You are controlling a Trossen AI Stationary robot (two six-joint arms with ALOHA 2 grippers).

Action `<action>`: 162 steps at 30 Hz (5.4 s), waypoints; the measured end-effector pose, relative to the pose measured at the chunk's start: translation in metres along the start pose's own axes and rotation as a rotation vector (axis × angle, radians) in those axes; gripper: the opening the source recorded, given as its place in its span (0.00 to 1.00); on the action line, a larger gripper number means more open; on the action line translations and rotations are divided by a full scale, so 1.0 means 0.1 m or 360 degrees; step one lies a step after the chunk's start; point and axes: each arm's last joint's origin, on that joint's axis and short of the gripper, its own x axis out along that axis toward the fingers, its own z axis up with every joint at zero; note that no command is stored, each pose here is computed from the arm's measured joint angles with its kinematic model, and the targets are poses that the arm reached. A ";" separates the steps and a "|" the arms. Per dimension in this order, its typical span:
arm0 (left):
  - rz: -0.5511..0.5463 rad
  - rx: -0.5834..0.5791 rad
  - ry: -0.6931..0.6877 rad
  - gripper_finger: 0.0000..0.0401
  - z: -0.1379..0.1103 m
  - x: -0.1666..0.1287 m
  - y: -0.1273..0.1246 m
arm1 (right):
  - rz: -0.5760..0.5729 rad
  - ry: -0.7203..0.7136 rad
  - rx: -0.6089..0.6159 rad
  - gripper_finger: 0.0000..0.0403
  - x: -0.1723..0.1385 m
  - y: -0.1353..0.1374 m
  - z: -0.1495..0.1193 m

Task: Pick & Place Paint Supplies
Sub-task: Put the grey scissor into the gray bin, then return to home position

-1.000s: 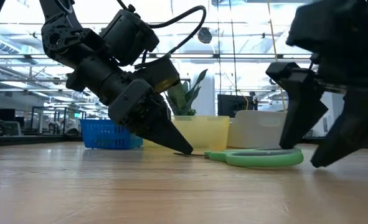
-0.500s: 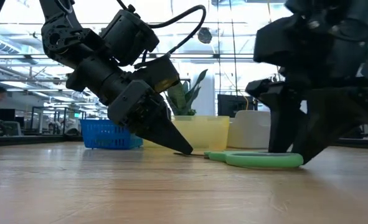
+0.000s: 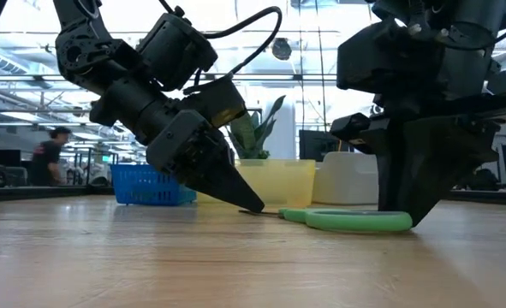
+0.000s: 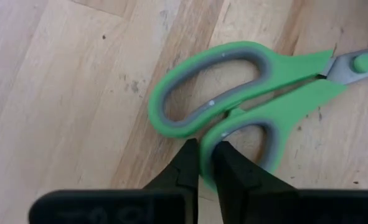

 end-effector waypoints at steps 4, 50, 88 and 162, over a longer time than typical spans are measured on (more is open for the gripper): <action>-0.0015 0.0001 -0.0078 0.12 0.08 -0.05 -0.02 | -0.0019 -0.0040 0.0023 0.04 -0.03 0.03 0.02; -0.0196 0.0136 -0.0625 0.12 0.77 -1.00 -0.54 | -0.0731 -0.0269 0.0413 0.04 -1.72 -1.60 -0.74; -0.0115 0.0232 -0.0389 0.12 0.69 -2.11 -0.39 | -0.0659 -0.1228 0.1058 0.33 -2.07 -1.35 -1.18; -0.0056 0.0232 -0.1161 0.12 -0.87 -2.30 0.26 | -0.0576 -0.1746 0.0331 0.33 -1.32 -0.69 -1.91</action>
